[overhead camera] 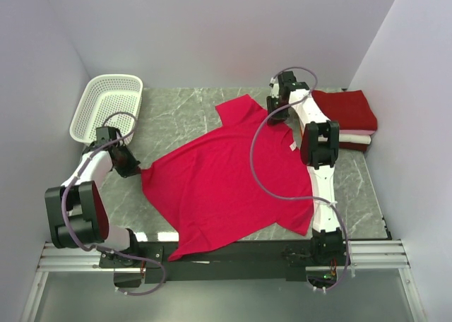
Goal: Fold and stack the t-shirts
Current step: Flatten the tshirt out
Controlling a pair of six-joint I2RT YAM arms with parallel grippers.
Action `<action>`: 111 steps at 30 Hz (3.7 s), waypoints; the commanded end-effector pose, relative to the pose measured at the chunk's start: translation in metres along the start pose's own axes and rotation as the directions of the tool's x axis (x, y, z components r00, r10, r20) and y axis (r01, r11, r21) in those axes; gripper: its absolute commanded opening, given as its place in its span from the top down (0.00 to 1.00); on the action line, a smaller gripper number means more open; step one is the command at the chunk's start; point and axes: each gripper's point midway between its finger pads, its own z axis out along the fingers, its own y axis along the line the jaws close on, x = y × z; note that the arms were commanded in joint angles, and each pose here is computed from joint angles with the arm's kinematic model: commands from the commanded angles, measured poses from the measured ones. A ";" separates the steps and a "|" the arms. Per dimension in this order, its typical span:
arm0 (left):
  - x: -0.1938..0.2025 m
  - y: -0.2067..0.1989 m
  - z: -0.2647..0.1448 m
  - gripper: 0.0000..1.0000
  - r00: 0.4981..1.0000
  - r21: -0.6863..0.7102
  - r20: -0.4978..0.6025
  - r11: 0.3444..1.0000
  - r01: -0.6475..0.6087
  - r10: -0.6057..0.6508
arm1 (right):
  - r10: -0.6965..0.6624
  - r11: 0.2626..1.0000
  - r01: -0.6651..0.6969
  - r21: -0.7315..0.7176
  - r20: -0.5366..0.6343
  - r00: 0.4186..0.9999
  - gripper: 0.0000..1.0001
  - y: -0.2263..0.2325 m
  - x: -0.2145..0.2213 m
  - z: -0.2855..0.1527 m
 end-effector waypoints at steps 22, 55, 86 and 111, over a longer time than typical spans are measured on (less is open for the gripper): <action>-0.023 -0.017 -0.035 1.00 0.988 0.120 0.156 0.993 -0.015 -0.004 | -0.261 0.965 0.239 -0.108 -0.313 0.913 1.00 0.005 0.167 -0.069; -0.013 -0.027 -0.020 1.00 0.993 0.216 0.109 0.974 -0.073 0.051 | -0.010 1.000 0.010 0.002 0.158 0.987 0.56 -0.025 -0.050 0.001; -0.089 -0.079 -0.096 1.00 0.940 0.299 0.339 0.943 -0.144 0.036 | -0.343 0.939 0.305 0.161 0.528 0.777 1.00 0.055 -0.136 -0.202; -0.071 -0.148 -0.544 1.00 0.163 0.281 0.960 0.739 -0.613 -0.229 | -0.386 0.909 0.018 0.417 0.855 -0.348 1.00 0.127 0.063 -0.820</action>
